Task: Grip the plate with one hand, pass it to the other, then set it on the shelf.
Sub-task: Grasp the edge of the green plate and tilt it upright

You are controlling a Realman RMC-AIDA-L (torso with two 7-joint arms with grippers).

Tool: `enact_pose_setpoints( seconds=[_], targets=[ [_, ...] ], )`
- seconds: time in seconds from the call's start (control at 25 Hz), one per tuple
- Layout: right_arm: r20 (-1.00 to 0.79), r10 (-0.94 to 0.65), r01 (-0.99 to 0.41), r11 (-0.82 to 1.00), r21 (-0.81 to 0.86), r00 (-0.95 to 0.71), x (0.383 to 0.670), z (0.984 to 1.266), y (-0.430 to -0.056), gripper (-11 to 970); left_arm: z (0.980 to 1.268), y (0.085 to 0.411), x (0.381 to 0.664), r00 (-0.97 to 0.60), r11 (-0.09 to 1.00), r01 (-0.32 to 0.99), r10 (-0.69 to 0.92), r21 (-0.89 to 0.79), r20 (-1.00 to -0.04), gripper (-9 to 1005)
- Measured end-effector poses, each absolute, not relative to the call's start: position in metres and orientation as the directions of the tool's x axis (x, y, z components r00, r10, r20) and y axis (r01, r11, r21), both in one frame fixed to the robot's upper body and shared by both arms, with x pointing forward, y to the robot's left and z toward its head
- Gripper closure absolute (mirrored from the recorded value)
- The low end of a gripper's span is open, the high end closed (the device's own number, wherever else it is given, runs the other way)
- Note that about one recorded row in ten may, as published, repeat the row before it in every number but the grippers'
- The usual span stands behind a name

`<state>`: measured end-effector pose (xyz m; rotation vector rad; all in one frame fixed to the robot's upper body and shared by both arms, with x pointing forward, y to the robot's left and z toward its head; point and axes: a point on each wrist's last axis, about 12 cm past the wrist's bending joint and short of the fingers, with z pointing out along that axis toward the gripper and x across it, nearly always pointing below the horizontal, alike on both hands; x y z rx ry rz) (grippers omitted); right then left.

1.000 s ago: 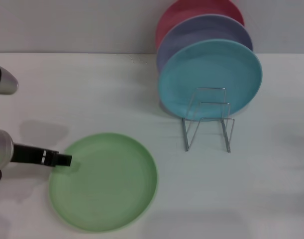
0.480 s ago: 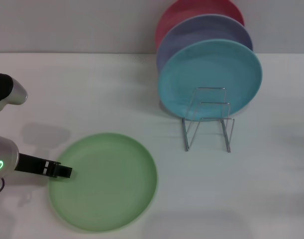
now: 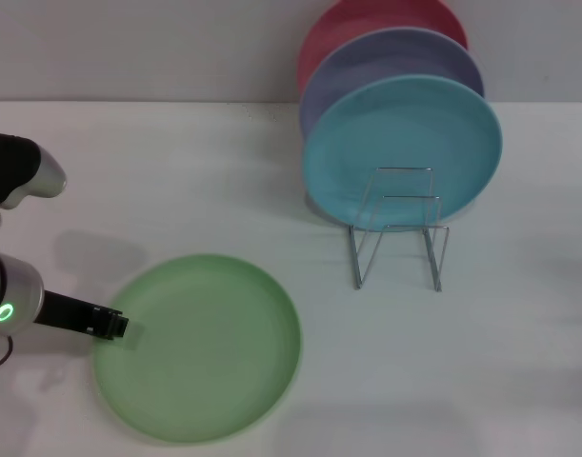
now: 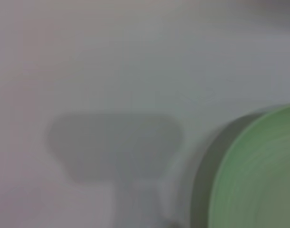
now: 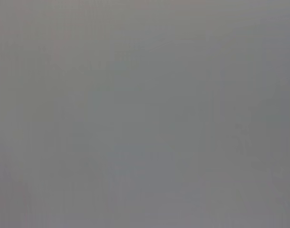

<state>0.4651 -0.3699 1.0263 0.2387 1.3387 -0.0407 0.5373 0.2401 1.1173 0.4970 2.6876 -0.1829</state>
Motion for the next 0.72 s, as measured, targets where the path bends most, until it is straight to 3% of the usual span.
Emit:
enact_pose_setpoints(
  seconds=[0.2,0.4,0.56,0.72],
  targets=[
    [-0.965,0.107,0.172,0.973,0.151,0.24,0.464,1.027,-0.371,196,1.122,0.231,0.539,-0.829,0.907,0.421,0.368,-0.036,-0.422,605],
    [-0.963,0.105,0.178,0.972,0.152,0.247,0.463,1.028,-0.372,200,1.124,0.229,0.542,-0.821,0.904,0.427,0.373,-0.03,-0.432,862],
    [-0.963,0.105,0.172,0.974,0.151,0.25,0.466,1.029,-0.371,203,1.127,0.227,0.544,-0.815,0.902,0.432,0.378,-0.025,-0.439,972],
    [-0.963,0.104,0.164,0.975,0.147,0.249,0.468,1.029,-0.371,206,1.13,0.228,0.547,-0.811,0.902,0.431,0.38,-0.015,-0.445,970]
  ],
)
